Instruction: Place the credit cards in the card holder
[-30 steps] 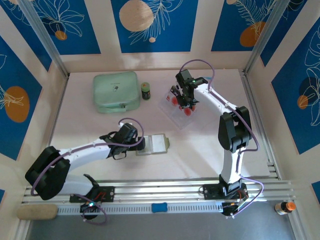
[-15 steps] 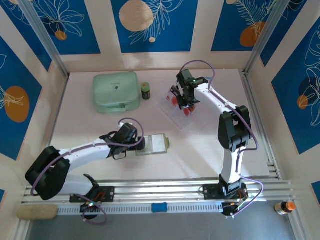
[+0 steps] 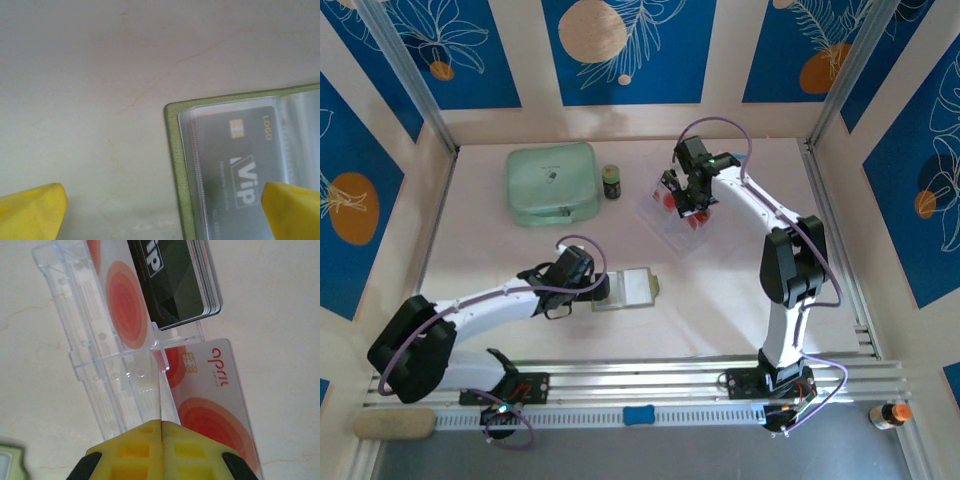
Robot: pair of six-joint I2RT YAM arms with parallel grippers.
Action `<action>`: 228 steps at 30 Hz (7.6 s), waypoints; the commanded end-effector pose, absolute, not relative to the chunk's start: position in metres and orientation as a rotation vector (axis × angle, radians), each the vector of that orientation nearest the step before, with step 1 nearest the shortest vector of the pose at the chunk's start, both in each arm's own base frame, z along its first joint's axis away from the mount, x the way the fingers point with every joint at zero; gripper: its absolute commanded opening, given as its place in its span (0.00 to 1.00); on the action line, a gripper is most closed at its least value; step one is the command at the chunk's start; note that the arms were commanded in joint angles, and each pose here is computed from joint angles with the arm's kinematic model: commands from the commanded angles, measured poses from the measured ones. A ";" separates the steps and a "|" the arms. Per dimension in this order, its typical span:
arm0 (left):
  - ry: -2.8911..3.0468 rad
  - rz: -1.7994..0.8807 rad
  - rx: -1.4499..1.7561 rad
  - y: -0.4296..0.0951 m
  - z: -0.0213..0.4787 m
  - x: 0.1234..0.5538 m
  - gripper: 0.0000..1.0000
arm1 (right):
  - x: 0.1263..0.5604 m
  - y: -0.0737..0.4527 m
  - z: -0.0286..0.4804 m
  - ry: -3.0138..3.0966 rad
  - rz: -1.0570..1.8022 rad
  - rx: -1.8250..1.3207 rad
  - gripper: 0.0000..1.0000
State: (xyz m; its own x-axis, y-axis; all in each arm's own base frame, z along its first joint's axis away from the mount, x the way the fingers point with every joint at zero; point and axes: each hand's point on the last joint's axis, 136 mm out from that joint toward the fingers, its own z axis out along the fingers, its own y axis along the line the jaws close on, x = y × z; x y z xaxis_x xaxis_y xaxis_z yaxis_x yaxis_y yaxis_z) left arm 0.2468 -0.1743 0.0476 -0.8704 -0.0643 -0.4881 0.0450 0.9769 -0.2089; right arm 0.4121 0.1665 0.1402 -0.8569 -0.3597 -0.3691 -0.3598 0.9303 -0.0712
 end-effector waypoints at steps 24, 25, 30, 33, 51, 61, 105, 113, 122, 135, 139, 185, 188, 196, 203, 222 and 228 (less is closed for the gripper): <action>2.687 -0.106 0.058 -0.160 0.033 0.250 1.00 | 0.289 0.299 0.145 2.336 1.220 -0.064 0.00; 2.691 -0.102 0.057 -0.159 0.032 0.249 1.00 | 0.285 0.300 0.138 2.339 1.213 -0.056 0.00; 2.717 -0.058 0.032 -0.153 0.026 0.245 1.00 | 0.277 0.301 0.115 2.337 1.192 -0.021 0.00; 2.727 -0.037 0.013 -0.149 0.024 0.243 1.00 | 0.273 0.301 0.109 2.333 1.176 -0.017 0.00; 2.762 0.027 -0.035 -0.135 0.016 0.231 1.00 | 0.267 0.317 0.076 2.355 1.177 -0.004 0.00; 2.770 0.020 -0.039 -0.135 0.014 0.229 1.00 | 0.265 0.314 0.059 2.377 1.169 0.040 0.00; 2.770 0.017 -0.047 -0.133 0.013 0.227 1.00 | 0.259 0.316 0.046 2.372 1.302 0.169 0.00; 2.767 0.013 -0.043 -0.135 0.014 0.228 1.00 | 0.255 0.316 0.034 2.398 1.295 0.182 0.00; 2.767 0.017 -0.044 -0.134 0.015 0.228 1.00 | 0.249 0.308 0.027 2.406 1.267 0.193 0.00; 2.763 0.018 -0.045 -0.133 0.016 0.228 1.00 | 0.240 0.307 0.025 2.421 1.261 0.167 0.00; 2.762 0.018 -0.047 -0.133 0.016 0.228 1.00 | 0.238 0.307 0.026 2.428 1.252 0.153 0.00; 2.646 -0.054 -0.191 -0.129 0.050 0.242 1.00 | 0.228 0.340 0.053 2.680 1.192 -0.270 0.39; 2.642 -0.022 -0.246 -0.116 0.051 0.239 1.00 | 0.233 0.335 0.062 2.686 1.130 -0.309 0.37; 2.713 0.044 -0.323 -0.096 0.031 0.231 1.00 | 0.247 0.344 0.064 2.740 1.017 -0.406 0.16; 2.765 0.054 -0.289 -0.101 0.015 0.233 1.00 | 0.254 0.355 0.052 2.776 0.959 -0.450 0.06; 2.816 -0.009 -0.227 -0.119 0.000 0.239 1.00 | 0.233 0.391 0.030 2.859 0.929 -0.565 0.00; 2.810 -0.018 -0.225 -0.120 0.002 0.240 1.00 | 0.233 0.402 0.044 2.836 0.974 -0.570 0.00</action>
